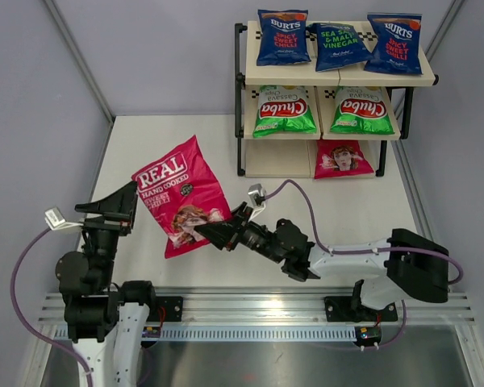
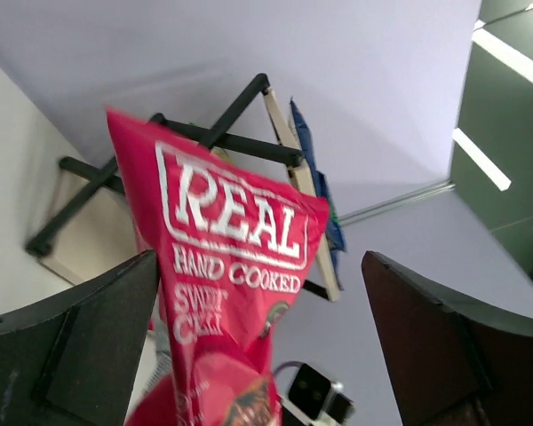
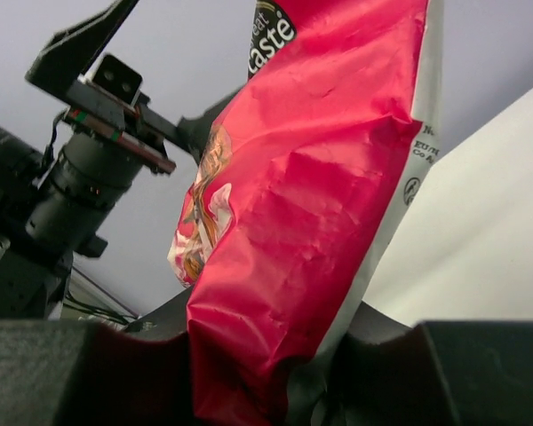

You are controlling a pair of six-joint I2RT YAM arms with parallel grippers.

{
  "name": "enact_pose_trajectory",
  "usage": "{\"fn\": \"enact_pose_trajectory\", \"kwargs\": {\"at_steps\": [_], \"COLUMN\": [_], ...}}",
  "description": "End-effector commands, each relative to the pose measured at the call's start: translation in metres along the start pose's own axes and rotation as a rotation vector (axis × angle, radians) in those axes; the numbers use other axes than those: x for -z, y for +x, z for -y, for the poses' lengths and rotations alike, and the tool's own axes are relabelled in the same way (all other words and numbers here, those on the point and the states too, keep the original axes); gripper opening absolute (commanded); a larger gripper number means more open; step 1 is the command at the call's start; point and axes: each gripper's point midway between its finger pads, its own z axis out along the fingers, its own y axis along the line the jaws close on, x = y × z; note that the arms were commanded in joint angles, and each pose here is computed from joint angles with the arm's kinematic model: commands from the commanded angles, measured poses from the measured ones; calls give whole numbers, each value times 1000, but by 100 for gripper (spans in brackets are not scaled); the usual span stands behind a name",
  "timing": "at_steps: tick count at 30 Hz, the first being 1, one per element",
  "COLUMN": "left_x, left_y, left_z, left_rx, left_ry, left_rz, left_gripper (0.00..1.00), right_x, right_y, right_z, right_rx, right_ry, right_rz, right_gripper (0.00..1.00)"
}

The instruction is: Place and organize the chips bags onto the shelf

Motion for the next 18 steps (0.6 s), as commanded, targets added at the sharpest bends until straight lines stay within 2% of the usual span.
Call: {"fn": "enact_pose_trajectory", "kwargs": {"at_steps": [1,3,6,8,9,11,12,14,18], "left_x": [-9,-19,-25,-33,-34,-33,-32,-30,-26], "left_y": [-9,2,13,20,22,24,23,20,13], "left_z": [3,-7,-15,-35,-36,-49,-52,-55,-69], "left_rx": [-317,-433,-588,-649,-716,-758,-808,-848,-942], "left_ry": [-23,-48,-72,-139,-131,-164,-163,-166,-190], "left_rz": [3,-86,-214,-306,-345,-392,-404,-403,-389], "left_gripper": [99,99,99,99,99,99,99,99,99], "right_x": [21,34,60,76,89,104,117,129,150], "right_y": [-28,-12,-8,-12,-3,-10,-5,-14,-24], "right_z": [-14,-1,11,13,34,43,65,77,107], "right_rx": [-41,-65,-109,-144,-145,-192,-194,-253,-262], "right_ry": [-3,60,116,130,205,257,330,369,447], "right_rz": [62,-9,-30,-20,-44,-22,-27,19,79], "right_gripper": [20,19,19,19,19,20,20,20,20]}}
